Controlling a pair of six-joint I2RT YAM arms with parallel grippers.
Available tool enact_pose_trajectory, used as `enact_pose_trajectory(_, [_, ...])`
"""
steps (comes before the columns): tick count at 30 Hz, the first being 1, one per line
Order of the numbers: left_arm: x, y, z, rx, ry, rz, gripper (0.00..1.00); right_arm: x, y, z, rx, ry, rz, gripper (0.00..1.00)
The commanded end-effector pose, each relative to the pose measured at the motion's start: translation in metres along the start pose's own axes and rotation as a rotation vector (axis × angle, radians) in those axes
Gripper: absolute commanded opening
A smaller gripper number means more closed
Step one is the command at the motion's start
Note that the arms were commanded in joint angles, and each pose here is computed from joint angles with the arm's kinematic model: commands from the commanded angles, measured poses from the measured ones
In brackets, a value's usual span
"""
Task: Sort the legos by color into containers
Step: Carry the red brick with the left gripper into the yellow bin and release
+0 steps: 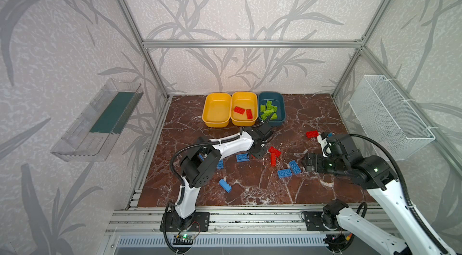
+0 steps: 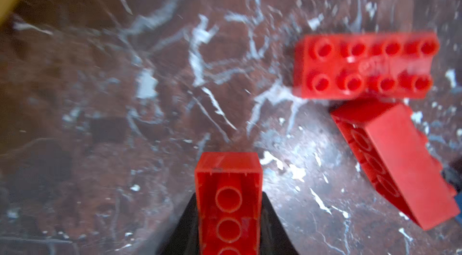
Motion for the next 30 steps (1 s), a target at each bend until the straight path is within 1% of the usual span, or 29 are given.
enact_pose_trajectory(1, [0.036, -0.039, 0.025, 0.005, -0.085, -0.106, 0.21, 0.021, -0.001, 0.005, 0.0, -0.035, -0.068, 0.99])
enact_pose_trajectory(6, [0.087, -0.055, 0.066, 0.056, -0.187, -0.174, 0.21, 0.044, 0.008, 0.01, 0.002, -0.044, -0.085, 0.99])
enact_pose_trajectory(10, [0.125, -0.056, 0.093, 0.07, -0.243, -0.214, 0.21, 0.063, 0.017, 0.015, 0.004, -0.049, -0.088, 0.99])
enact_pose_trajectory(15, [0.165, -0.044, 0.121, 0.11, -0.306, -0.253, 0.21, 0.084, 0.029, 0.018, -0.01, -0.05, -0.091, 0.99])
enact_pose_trajectory(18, [0.178, -0.03, 0.136, 0.099, -0.354, -0.284, 0.22, 0.093, 0.036, 0.018, -0.021, -0.044, -0.087, 0.99])
enact_pose_trajectory(21, [0.184, -0.018, 0.148, 0.064, -0.408, -0.323, 0.23, 0.101, 0.044, 0.018, -0.035, -0.032, -0.074, 0.99])
enact_pose_trajectory(27, [0.192, -0.001, 0.161, 0.018, -0.474, -0.353, 0.24, 0.118, 0.059, 0.021, -0.035, -0.024, -0.044, 0.99])
enact_pose_trajectory(29, [0.193, 0.004, 0.162, -0.008, -0.489, -0.355, 0.28, 0.123, 0.064, 0.022, -0.035, -0.025, -0.029, 0.99])
enact_pose_trajectory(30, [0.193, 0.007, 0.162, -0.013, -0.496, -0.355, 0.36, 0.125, 0.065, 0.023, -0.032, -0.027, -0.027, 0.99])
Point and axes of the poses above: each gripper's point midway between its finger pads, its own y axis out along the fingers, its own z axis along the line the jaws close on, x = y × z, the point moved 10 cm from there along -y, back along the fingers, and after that the axes turned 14 degrees about -y, right-handed, at the moved point
